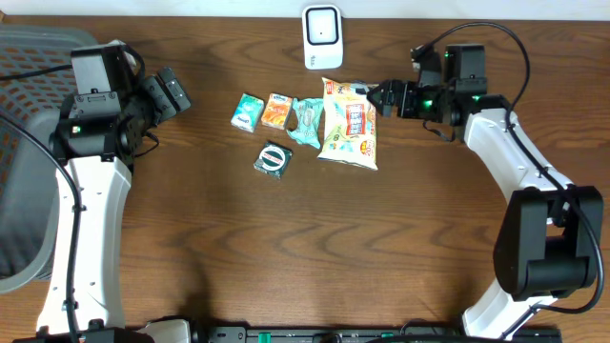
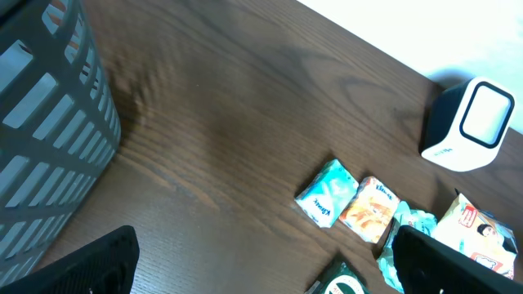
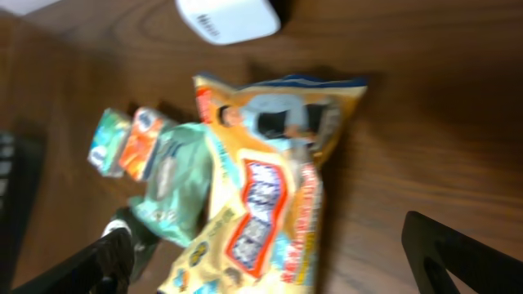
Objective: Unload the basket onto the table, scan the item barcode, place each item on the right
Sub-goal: 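Reach the right gripper toward the yellow-white bag near the scanner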
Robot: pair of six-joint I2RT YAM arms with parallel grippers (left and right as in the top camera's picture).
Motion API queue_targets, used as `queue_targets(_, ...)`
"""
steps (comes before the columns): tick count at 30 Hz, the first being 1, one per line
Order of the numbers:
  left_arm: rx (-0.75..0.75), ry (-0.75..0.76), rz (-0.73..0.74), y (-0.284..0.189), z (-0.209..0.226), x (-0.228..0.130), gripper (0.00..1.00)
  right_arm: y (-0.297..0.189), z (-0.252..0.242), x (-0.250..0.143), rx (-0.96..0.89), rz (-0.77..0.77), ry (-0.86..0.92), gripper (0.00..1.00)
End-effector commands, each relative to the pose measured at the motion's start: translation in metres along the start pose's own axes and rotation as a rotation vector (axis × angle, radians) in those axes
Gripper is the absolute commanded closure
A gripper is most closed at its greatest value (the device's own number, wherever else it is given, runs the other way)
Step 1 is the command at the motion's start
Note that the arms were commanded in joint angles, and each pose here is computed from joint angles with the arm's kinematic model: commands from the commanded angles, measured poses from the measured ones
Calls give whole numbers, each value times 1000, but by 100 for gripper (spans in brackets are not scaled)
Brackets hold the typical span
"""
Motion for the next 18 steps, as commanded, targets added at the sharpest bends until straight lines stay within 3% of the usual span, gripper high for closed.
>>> queue_targets(1, 14, -2, -3, 0, 1, 1, 2, 4, 12, 1, 27, 5, -14, 1)
queue_targets(5, 14, -2, -3, 0, 1, 1, 2, 13, 15, -4, -76, -4, 108, 6)
queue_targets(9, 14, -2, -3, 0, 1, 1, 2, 15, 30, 0, -58, 2, 83, 1)
queue_targets(18, 14, -2, -3, 0, 1, 1, 2, 8, 38, 16, -90, 63, 24, 1)
Point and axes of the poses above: each gripper's point midway between its finger pads, its own y axis out along the fingers, its own z axis along the line the jaws close on, x = y × z, the point moved 9 cm from there along -y, back along the fingers, and after that the axes turned 2 degrees about y, right-handed, at the moved point
